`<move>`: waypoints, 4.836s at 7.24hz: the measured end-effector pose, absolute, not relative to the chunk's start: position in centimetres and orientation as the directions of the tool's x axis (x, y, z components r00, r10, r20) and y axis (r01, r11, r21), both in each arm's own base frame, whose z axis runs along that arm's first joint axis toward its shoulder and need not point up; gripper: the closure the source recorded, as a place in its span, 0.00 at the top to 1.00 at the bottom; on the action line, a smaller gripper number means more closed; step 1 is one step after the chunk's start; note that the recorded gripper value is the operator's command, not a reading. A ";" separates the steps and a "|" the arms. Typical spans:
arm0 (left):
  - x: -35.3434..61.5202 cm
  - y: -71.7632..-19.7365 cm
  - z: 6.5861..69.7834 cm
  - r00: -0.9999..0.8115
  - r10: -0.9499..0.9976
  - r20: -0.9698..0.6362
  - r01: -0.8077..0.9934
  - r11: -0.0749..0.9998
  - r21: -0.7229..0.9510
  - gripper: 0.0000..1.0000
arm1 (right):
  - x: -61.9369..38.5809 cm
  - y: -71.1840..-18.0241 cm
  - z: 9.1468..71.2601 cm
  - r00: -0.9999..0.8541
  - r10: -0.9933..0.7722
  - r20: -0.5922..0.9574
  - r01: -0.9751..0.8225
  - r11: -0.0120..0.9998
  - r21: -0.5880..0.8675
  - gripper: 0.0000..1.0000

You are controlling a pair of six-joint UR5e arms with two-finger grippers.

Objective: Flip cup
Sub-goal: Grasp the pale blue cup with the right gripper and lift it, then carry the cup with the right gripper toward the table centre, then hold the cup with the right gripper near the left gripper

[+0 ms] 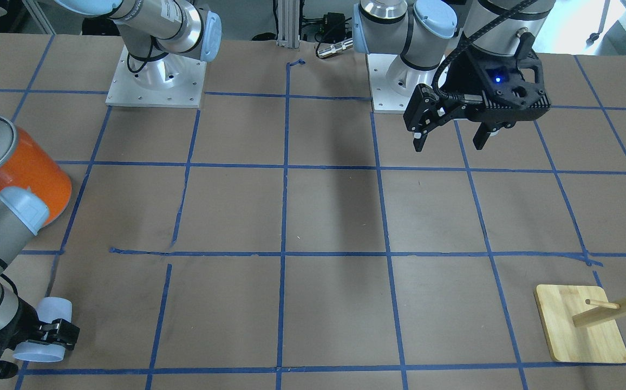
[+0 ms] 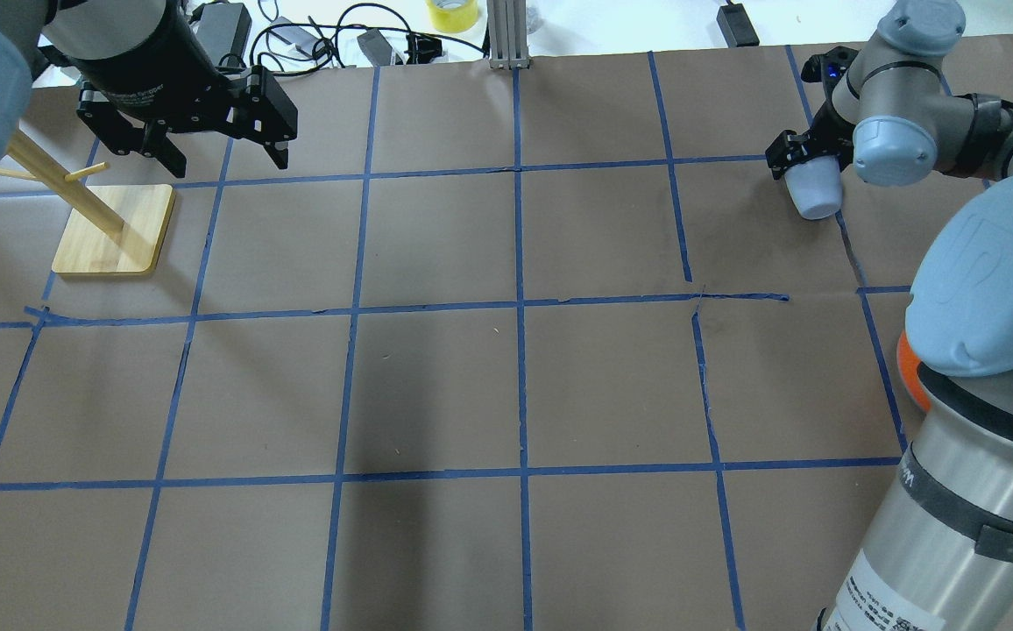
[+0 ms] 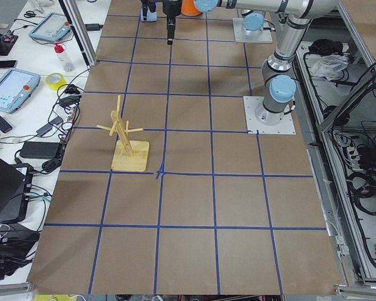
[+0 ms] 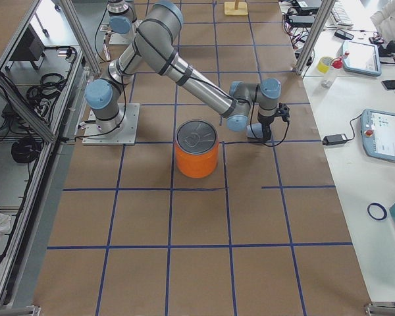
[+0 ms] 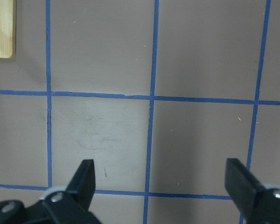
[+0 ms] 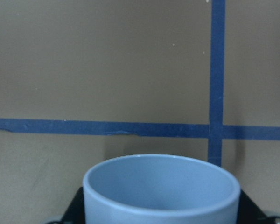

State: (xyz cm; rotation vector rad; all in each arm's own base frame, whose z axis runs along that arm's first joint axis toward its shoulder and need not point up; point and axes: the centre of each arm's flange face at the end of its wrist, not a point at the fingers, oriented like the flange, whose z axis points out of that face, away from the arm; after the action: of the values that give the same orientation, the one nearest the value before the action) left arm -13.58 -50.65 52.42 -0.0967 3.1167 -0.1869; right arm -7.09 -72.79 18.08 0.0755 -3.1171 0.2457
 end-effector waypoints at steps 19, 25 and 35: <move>-13.5 -50.8 52.4 -0.998 -0.064 -0.015 -0.062 0.991 -0.120 1.00 | 18.6 -65.4 27.4 -0.765 -0.643 0.043 -0.642 0.755 -0.132 0.13; -13.3 -50.7 52.6 -0.998 -0.065 -0.016 -0.063 0.990 -0.125 1.00 | 35.1 -56.7 24.9 -0.217 -0.968 0.129 -0.971 0.200 -0.133 0.12; -13.3 -50.6 52.7 -0.998 -0.063 -0.017 -0.061 0.990 -0.126 1.00 | 41.4 -53.3 18.6 0.120 -0.967 0.225 -0.975 -0.157 -0.155 0.13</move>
State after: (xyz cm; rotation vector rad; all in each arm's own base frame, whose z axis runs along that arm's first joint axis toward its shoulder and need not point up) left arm -13.31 -50.55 52.67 -0.0969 3.1129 -0.1959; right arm 41.44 -53.26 18.57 2.3277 -2.0190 0.4262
